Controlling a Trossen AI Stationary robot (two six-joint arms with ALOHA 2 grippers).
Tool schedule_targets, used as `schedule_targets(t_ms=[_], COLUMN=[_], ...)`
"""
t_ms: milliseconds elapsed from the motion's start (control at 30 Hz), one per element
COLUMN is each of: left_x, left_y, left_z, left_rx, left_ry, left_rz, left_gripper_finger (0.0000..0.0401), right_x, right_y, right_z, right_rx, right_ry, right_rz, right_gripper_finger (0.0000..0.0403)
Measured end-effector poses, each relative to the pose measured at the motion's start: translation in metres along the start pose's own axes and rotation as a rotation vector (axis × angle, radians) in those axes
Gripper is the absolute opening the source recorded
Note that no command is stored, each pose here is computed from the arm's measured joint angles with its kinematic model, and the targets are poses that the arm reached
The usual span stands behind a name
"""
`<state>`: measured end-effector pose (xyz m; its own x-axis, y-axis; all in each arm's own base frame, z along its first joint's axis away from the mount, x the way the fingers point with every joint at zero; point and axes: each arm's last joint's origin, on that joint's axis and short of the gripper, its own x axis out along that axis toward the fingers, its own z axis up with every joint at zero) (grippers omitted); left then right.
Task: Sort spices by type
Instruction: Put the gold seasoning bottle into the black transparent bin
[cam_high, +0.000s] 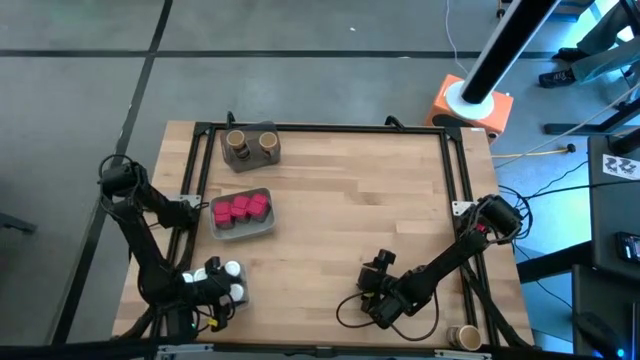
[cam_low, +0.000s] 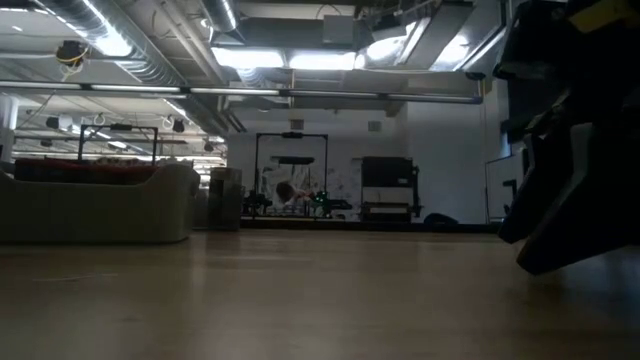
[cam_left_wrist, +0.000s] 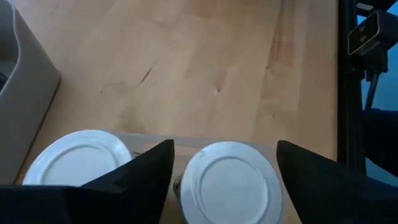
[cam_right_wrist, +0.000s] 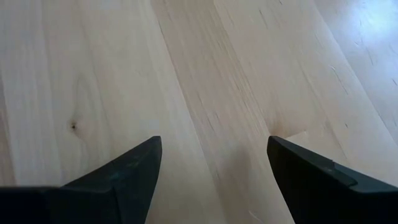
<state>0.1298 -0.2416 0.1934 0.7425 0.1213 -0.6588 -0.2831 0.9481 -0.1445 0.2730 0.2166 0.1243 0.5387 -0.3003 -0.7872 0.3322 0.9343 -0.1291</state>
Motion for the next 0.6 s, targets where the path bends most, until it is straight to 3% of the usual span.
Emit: schedule_targets(t_ms=[167,433,600], left_x=[-0.007,-0.034,-0.029], left_y=[-0.006,-0.017,-0.021], left_z=[0.008,0.051,0.069], left_rx=[0.012,0.002,0.024], left_ry=[0.003,-0.063,-0.124], left_rz=[-0.011,-0.095,-0.106], left_gripper_finger=[0.0289,0.029,0.029], right_x=[0.0,0.0,0.0], right_y=[0.0,0.0,0.0], right_z=[0.0,0.0,0.0], right_rx=[-0.001,-0.024,-0.023], right_ry=[0.001,0.01,0.012], right_rz=[0.0,0.004,0.01], right_gripper_finger=[0.0294,0.0294,0.0294])
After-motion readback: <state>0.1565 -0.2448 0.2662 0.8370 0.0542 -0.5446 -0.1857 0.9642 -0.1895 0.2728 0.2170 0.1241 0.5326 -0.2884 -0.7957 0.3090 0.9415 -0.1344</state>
